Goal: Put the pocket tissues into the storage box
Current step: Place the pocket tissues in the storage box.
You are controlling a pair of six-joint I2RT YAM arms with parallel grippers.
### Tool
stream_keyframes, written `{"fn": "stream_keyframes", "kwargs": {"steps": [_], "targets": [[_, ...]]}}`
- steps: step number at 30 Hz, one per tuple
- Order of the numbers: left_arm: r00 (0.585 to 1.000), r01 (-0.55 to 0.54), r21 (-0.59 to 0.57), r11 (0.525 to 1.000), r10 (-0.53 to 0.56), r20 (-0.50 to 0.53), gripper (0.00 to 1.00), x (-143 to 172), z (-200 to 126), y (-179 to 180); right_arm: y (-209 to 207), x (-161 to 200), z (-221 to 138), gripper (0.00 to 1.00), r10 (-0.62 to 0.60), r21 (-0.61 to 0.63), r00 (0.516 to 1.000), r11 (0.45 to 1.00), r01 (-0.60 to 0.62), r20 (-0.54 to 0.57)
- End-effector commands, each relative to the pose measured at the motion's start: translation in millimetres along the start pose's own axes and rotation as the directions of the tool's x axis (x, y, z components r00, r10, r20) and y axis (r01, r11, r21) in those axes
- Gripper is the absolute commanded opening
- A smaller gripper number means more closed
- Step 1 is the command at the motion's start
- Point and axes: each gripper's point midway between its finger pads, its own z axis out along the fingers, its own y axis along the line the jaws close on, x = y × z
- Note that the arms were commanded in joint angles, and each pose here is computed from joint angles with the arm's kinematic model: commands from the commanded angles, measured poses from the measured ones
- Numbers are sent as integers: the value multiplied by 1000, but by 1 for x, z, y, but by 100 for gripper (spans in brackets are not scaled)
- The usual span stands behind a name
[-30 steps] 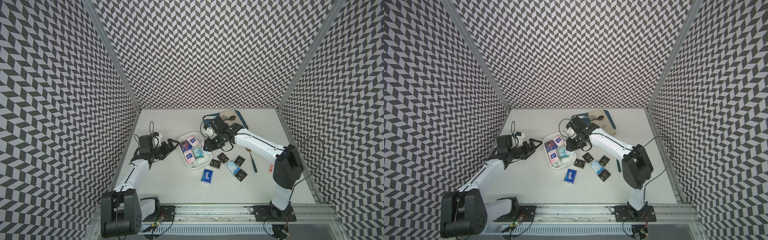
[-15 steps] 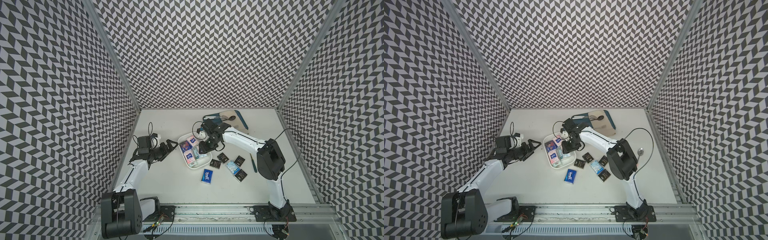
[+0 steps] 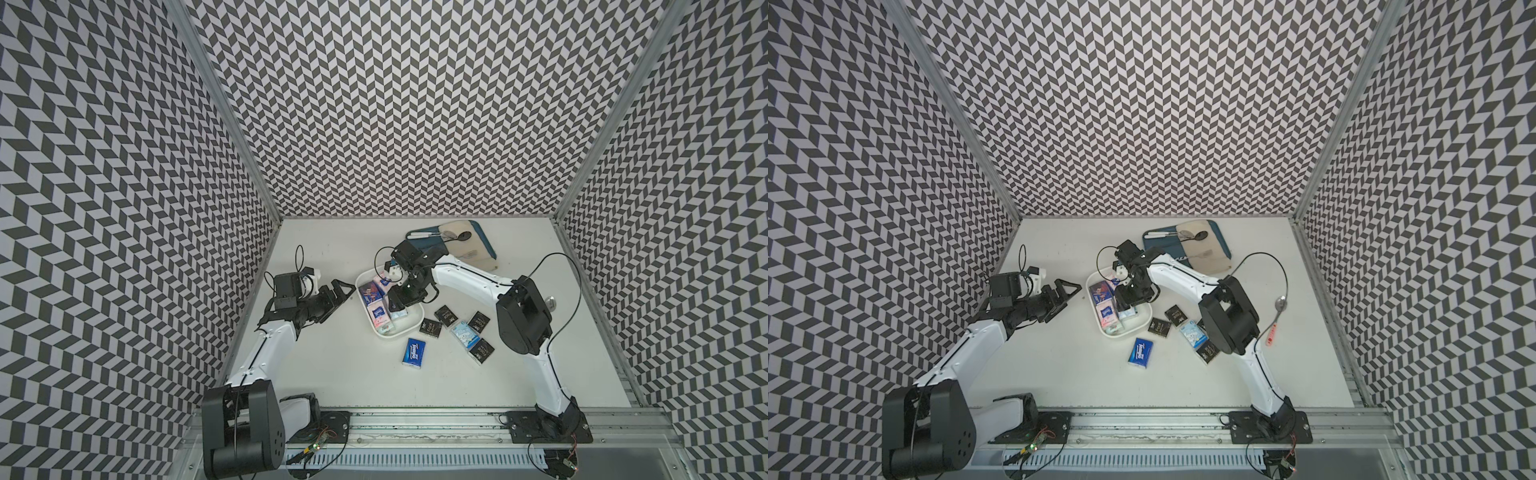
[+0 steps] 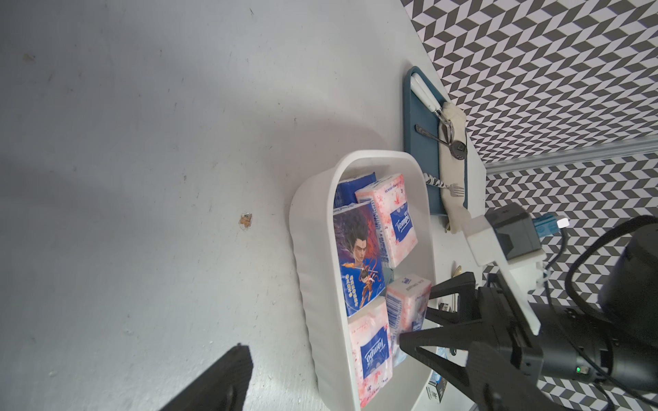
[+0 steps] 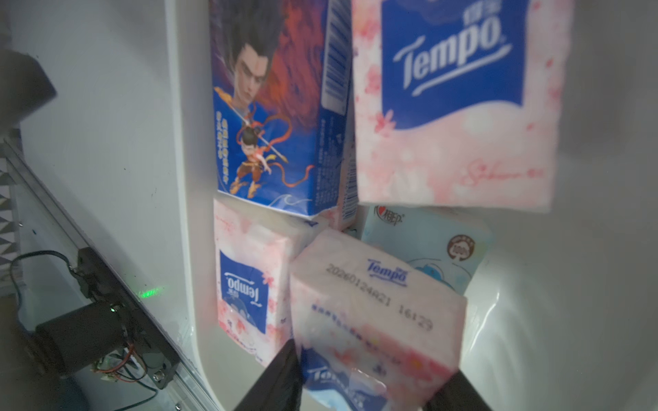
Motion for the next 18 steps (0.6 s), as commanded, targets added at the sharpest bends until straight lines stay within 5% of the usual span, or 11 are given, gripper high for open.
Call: {"fn": "stream_keyframes", "kwargs": {"steps": [1, 11, 18], "targets": [[1000, -20, 18, 1000, 20, 7, 100, 2, -4, -2, 5, -12, -8, 63, -18, 12, 999, 1000, 18, 39], [1000, -16, 26, 1000, 16, 13, 100, 2, -4, -4, 18, -46, -92, 76, -49, 76, 958, 997, 29, 282], [999, -38, 32, 999, 37, 22, 100, 1, -5, -8, -19, 0, -114, 83, -51, 229, 960, 973, -15, 277]]}}
